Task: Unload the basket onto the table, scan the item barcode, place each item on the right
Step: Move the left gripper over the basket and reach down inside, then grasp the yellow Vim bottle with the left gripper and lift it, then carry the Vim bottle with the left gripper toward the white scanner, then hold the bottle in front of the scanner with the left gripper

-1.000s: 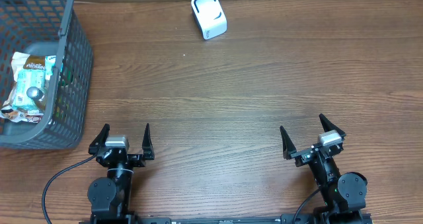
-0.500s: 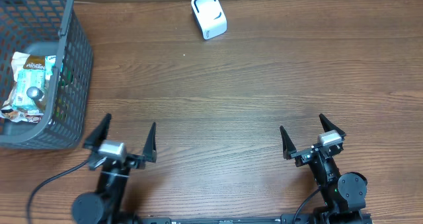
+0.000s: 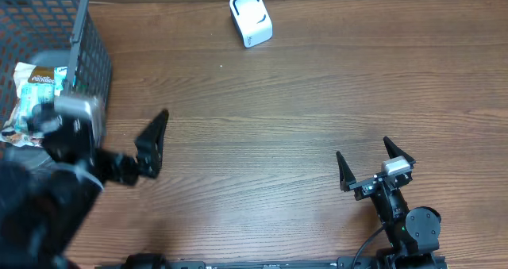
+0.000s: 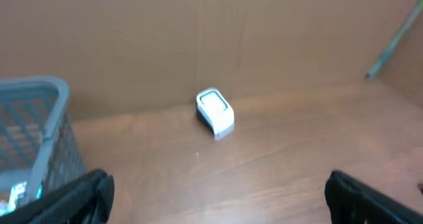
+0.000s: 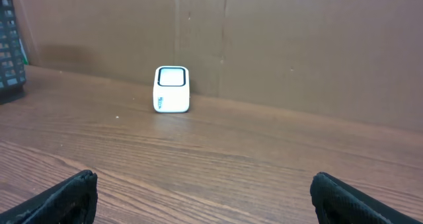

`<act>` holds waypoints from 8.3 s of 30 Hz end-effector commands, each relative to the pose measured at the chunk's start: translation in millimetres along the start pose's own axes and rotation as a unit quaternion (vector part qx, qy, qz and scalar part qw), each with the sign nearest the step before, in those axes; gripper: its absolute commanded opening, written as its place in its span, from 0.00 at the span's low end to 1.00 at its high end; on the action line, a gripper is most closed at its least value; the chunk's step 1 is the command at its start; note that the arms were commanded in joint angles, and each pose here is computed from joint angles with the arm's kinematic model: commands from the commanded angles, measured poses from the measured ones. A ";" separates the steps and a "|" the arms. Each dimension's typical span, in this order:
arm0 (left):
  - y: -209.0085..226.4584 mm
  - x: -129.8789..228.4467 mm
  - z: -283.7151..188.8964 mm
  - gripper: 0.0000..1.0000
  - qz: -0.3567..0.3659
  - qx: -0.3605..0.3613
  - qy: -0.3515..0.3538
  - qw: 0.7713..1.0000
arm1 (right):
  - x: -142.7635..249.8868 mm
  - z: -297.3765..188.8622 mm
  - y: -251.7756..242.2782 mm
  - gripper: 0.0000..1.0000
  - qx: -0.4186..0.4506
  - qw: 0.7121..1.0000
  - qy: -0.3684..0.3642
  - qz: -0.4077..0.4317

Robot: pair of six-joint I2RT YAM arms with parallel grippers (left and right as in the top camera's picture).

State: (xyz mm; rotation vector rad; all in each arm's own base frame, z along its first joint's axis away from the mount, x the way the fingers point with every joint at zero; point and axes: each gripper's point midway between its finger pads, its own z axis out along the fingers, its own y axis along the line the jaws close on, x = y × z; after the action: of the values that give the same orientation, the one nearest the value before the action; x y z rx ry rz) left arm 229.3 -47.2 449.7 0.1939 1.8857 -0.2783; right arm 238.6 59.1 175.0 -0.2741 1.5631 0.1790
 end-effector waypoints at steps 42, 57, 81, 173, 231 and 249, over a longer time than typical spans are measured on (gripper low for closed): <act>164.8 -46.8 103.6 0.91 -0.003 -0.309 0.068 0.949 | 2.7 0.2 -0.3 1.00 0.001 1.000 0.000 -0.001; 288.3 66.1 103.0 0.94 -0.163 -0.347 0.221 0.897 | 2.7 0.2 -0.3 1.00 0.001 1.000 0.000 0.000; 334.9 239.8 121.8 0.89 -0.274 -0.347 0.470 0.764 | 2.5 0.2 -0.3 1.00 0.001 1.000 -0.001 0.000; -158.7 156.0 269.6 0.18 -0.056 -0.012 0.436 0.898 | 2.7 0.2 -0.3 1.00 0.001 1.000 0.000 -0.001; -205.5 256.3 299.5 0.22 -0.042 -0.096 0.482 0.870 | 2.7 0.2 -0.3 1.00 0.001 1.000 0.000 0.000; -207.9 291.3 295.0 0.26 -0.020 -0.104 0.508 0.855 | 2.7 0.2 -0.3 1.00 0.001 1.000 0.000 -0.001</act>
State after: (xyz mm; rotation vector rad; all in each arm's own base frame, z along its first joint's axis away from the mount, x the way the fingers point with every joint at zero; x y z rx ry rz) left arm 346.0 -334.4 108.3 0.1793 2.9618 -0.0009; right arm 238.6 59.2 175.0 -0.2747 1.5626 0.1796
